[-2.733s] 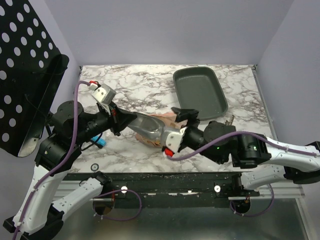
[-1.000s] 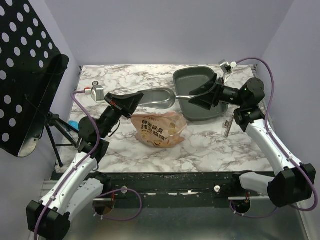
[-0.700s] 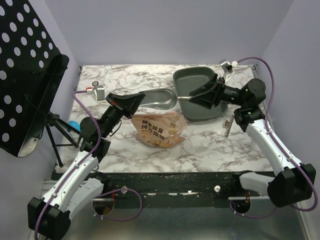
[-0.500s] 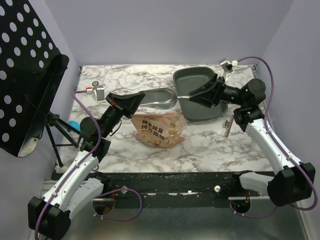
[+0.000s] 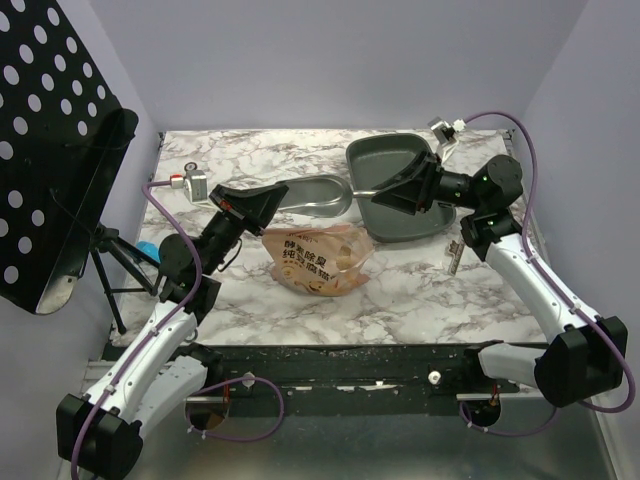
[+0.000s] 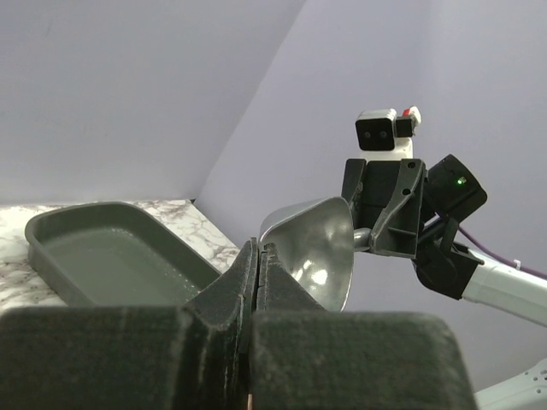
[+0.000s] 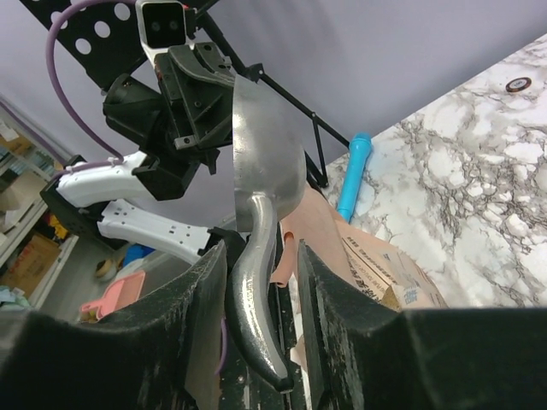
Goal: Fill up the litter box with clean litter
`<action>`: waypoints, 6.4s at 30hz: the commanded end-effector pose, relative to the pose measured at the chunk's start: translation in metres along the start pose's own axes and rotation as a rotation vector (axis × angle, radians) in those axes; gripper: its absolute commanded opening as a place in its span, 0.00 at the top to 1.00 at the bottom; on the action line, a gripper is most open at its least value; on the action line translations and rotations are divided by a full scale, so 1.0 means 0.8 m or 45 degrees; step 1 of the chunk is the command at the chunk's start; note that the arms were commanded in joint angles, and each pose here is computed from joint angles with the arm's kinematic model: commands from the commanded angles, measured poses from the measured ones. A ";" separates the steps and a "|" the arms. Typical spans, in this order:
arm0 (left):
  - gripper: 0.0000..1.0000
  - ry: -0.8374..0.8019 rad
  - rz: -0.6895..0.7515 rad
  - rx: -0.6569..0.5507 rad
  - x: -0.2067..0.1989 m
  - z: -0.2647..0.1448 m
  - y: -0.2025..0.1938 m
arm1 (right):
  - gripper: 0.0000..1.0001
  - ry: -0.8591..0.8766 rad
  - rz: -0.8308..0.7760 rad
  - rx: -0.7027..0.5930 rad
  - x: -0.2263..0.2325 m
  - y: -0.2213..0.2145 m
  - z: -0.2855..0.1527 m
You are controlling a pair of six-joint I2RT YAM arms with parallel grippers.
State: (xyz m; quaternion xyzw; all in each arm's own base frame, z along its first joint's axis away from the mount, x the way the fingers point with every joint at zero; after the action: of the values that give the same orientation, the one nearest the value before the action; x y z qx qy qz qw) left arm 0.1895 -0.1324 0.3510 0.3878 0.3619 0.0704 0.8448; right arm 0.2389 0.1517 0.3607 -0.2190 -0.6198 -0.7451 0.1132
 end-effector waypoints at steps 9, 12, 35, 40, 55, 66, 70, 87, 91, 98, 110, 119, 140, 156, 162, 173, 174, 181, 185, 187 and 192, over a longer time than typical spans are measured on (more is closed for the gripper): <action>1.00 -0.062 0.019 -0.052 -0.009 0.000 0.009 | 0.71 0.057 -0.057 0.014 0.011 0.012 0.009; 1.00 -0.059 0.021 -0.051 -0.008 0.000 0.009 | 0.75 0.063 -0.059 0.021 0.013 0.012 0.010; 1.00 -0.052 0.025 -0.054 -0.006 0.002 0.011 | 0.61 0.032 -0.056 0.075 0.012 0.006 0.011; 1.00 -0.049 0.025 -0.055 -0.006 0.002 0.010 | 0.65 0.025 -0.054 0.077 0.011 0.004 0.011; 0.74 -0.056 0.050 0.002 -0.009 0.001 0.011 | 1.00 -0.044 -0.081 0.068 0.021 0.009 0.007; 0.42 0.075 0.346 0.368 -0.019 -0.015 0.023 | 1.00 -0.476 -0.159 0.001 0.086 0.022 -0.038; 0.40 0.113 0.450 0.612 -0.017 -0.027 0.022 | 1.00 -0.639 -0.165 0.035 0.107 0.022 -0.058; 0.32 0.023 0.876 1.035 0.010 -0.043 -0.022 | 1.00 -0.848 -0.161 0.219 0.145 -0.010 -0.104; 0.32 0.074 0.905 1.101 0.026 -0.035 -0.038 | 1.00 -0.823 -0.145 0.231 0.147 -0.018 -0.105; 0.44 0.124 0.935 1.200 0.046 -0.028 -0.062 | 1.00 -0.832 -0.121 0.260 0.142 -0.027 -0.107; 1.00 0.196 1.010 1.047 0.027 -0.056 -0.055 | 1.00 -0.876 -0.045 0.429 0.123 -0.031 -0.095; 1.00 0.252 1.031 0.840 0.012 -0.074 -0.035 | 1.00 -0.868 -0.037 0.586 0.119 -0.028 -0.076; 1.00 -0.064 0.965 0.697 -0.021 -0.099 -0.040 | 1.00 -0.854 -0.004 1.112 0.074 -0.058 0.005; 1.00 0.007 1.113 0.875 -0.011 -0.109 -0.077 | 1.00 -0.800 0.287 1.255 -0.009 -0.172 0.043; 1.00 0.164 1.228 0.940 0.006 -0.111 -0.076 | 1.00 -0.669 0.431 1.113 -0.028 -0.213 0.059; 1.00 0.433 1.429 0.819 0.017 -0.133 -0.039 | 1.00 -0.378 0.509 0.751 -0.024 -0.198 0.101; 1.00 0.420 1.425 0.822 0.017 -0.133 -0.041 | 1.00 -0.360 0.503 0.739 -0.020 -0.193 0.102; 1.00 0.255 1.376 0.900 0.017 -0.126 -0.063 | 1.00 -0.332 0.483 0.643 0.002 -0.162 0.081; 1.00 0.175 1.339 0.886 0.015 -0.125 -0.072 | 1.00 -0.338 0.511 0.612 -0.002 -0.159 0.059; 1.00 0.149 1.328 0.877 0.014 -0.124 -0.074 | 1.00 -0.335 0.531 0.602 -0.003 -0.159 0.049; 1.00 0.096 1.314 0.846 0.014 -0.124 -0.079 | 1.00 -0.348 0.553 0.551 -0.003 -0.155 0.023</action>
State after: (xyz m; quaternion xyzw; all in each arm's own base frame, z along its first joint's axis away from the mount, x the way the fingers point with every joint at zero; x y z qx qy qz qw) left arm 0.1224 -0.1048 0.2548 0.7652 0.1838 0.3814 0.4850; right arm 0.1943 0.2073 0.2424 -0.4369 -0.7263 -0.4862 0.2127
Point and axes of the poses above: each gripper's point midway between its finger pads, its own z axis out along the fingers, its own x axis along the line the jaws close on, y = z × x, the point moved 10 cm from there along -z, back along the fingers, and after that the axes turned 3 degrees about -z, right-handed, at the moved point
